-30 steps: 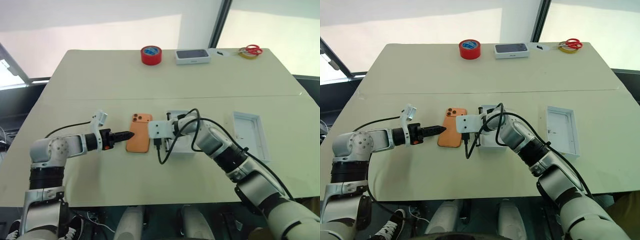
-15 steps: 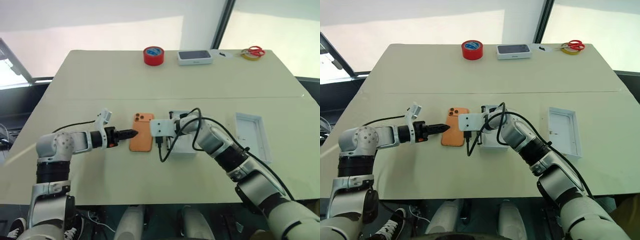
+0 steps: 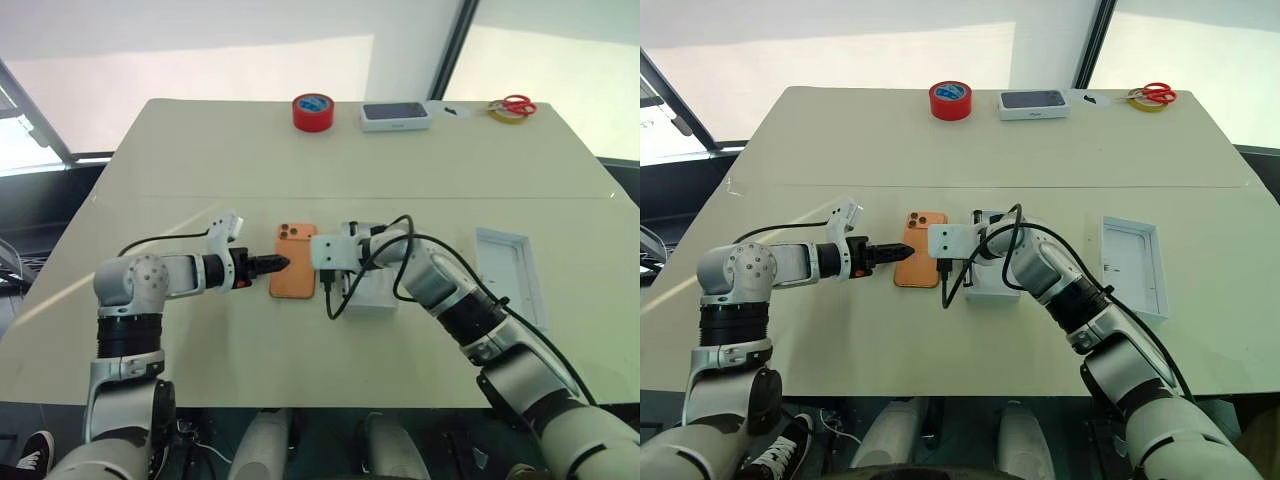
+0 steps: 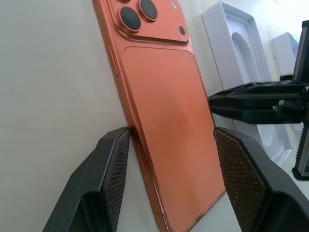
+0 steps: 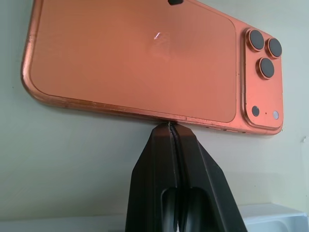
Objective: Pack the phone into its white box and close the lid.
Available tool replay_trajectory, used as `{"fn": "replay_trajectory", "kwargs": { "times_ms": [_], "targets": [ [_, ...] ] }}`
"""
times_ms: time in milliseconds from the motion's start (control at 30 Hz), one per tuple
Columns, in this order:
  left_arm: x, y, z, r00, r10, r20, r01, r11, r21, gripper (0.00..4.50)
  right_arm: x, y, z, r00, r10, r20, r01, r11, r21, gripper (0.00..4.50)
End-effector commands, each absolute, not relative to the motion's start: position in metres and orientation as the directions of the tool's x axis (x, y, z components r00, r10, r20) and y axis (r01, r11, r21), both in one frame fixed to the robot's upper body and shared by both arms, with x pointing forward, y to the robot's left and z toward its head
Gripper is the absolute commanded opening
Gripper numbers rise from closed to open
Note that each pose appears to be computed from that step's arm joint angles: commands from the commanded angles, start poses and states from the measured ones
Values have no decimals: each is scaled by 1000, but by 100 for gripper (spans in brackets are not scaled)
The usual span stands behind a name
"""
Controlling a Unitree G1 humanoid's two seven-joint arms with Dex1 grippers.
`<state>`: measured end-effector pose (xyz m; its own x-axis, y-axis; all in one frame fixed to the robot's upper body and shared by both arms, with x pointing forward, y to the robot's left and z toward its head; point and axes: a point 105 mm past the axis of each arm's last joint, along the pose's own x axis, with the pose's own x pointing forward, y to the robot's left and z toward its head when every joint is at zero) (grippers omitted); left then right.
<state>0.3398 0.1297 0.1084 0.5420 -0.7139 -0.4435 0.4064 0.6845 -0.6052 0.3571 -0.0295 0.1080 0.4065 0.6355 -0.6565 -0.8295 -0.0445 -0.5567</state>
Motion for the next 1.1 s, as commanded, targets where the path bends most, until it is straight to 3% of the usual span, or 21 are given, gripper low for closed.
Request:
{"fn": "replay_trajectory", "kwargs": {
  "times_ms": [33,133,267,400,700,800,867,1067,1100],
  "targets": [
    [333,110,111,472,-773,-424,428,621,-656,291,343,-14,111,341,681,-648,-828,-108,-550,4],
    [326,104,110,432,-807,-403,401,572,-716,291,345,-14,110,347,677,-650,-827,-105,-552,4],
    [317,110,98,409,-791,-455,373,600,-708,291,345,-15,109,345,673,-654,-825,-114,-553,4],
    [332,119,93,479,-709,-517,365,697,-617,291,348,-18,109,356,668,-653,-825,-103,-555,4],
    [334,121,100,493,-760,-424,343,617,-708,291,352,-21,111,379,664,-644,-818,-86,-569,4],
    [333,121,95,488,-776,-401,303,581,-756,210,353,-21,111,387,663,-641,-813,-84,-577,0],
    [332,123,94,488,-774,-403,291,580,-761,119,353,-20,112,386,667,-638,-813,-81,-576,0],
    [332,129,89,493,-771,-403,262,573,-777,119,354,-20,112,392,667,-633,-812,-74,-580,0],
    [332,130,87,494,-769,-406,251,573,-780,92,355,-19,112,396,670,-628,-810,-68,-583,0]
  ]
}}
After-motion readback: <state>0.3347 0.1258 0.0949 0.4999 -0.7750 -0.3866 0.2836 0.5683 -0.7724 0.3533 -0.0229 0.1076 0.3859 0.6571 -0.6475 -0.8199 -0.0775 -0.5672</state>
